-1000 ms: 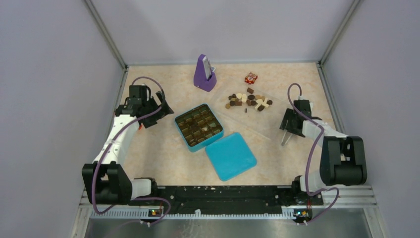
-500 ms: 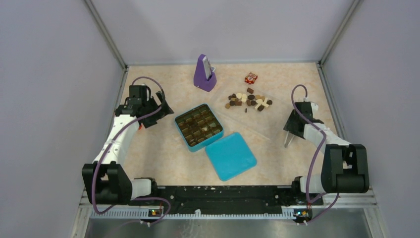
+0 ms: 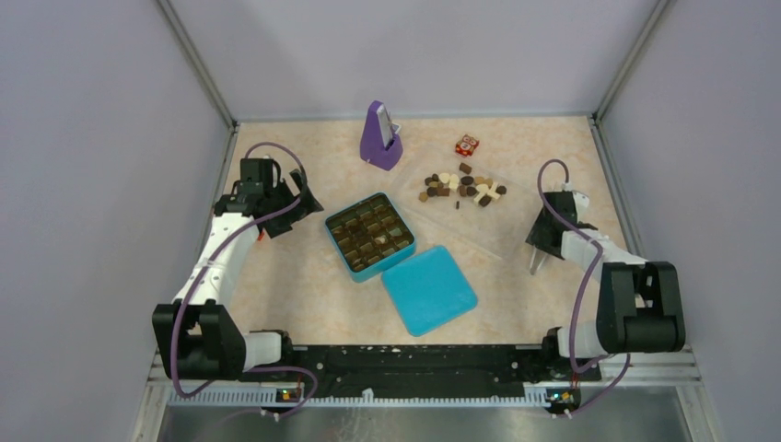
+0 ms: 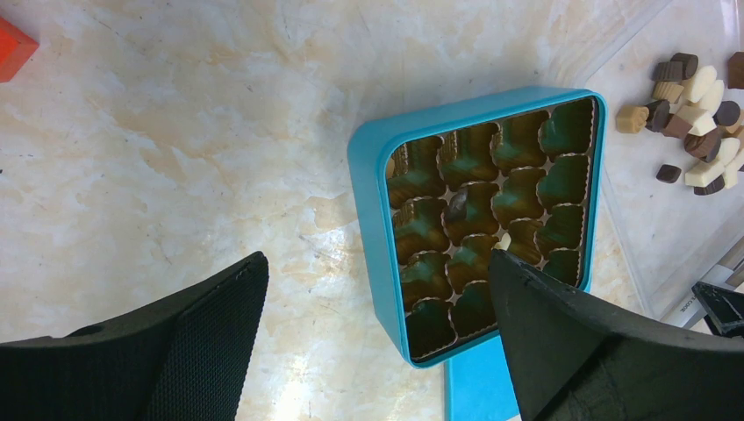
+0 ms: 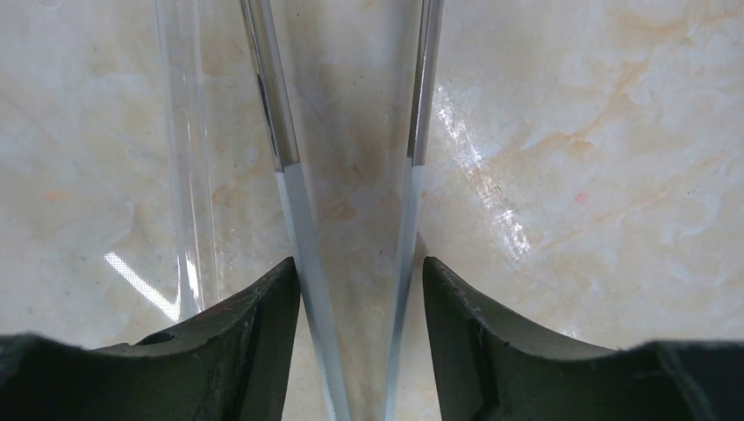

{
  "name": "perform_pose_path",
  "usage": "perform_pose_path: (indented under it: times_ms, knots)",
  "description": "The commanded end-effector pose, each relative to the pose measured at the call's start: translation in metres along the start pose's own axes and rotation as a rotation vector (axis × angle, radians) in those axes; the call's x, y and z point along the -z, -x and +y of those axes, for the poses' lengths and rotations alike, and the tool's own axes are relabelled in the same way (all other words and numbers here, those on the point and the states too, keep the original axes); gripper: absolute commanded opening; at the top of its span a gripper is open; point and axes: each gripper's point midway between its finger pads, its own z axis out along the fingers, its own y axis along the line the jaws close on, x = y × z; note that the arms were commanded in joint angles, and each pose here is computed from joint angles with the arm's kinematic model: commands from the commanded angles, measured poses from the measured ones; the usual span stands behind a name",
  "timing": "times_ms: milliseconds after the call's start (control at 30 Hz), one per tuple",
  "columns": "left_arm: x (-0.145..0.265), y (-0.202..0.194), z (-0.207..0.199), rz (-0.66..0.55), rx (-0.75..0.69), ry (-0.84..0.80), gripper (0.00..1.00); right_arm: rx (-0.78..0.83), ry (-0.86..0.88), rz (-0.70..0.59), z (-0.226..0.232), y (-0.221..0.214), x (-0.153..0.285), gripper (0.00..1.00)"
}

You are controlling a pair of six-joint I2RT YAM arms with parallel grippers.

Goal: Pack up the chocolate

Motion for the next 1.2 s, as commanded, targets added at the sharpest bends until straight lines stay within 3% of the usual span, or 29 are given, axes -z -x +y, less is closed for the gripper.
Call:
perform_pose_path:
  times_ms: [0, 333, 533, 633, 900, 1167]
  knots:
    - [0.007, 0.009, -0.006, -0.030, -0.006, -0.023, 0.99, 0.006, 0.009, -0.041, 0.008, 0.013, -0.004, 0.52]
    - [0.007, 0.008, -0.006, -0.028, -0.006, -0.023, 0.99, -0.005, 0.008, 0.013, 0.008, -0.001, -0.007, 0.51]
    - [0.008, 0.008, -0.005, -0.033, -0.010, -0.019, 0.99, -0.004, 0.014, 0.017, 0.008, 0.001, -0.001, 0.29]
    - [0.008, 0.008, -0.005, -0.032, -0.012, -0.021, 0.99, -0.013, 0.015, -0.034, 0.005, 0.015, 0.016, 0.22]
    - [0.006, 0.010, -0.010, -0.018, -0.015, -0.034, 0.99, 0.014, 0.113, -0.150, 0.009, 0.062, 0.087, 0.21]
    - [0.003, 0.010, -0.011, -0.014, -0.011, -0.040, 0.99, 0.192, 0.416, -0.046, 0.077, 0.046, 0.150, 0.20]
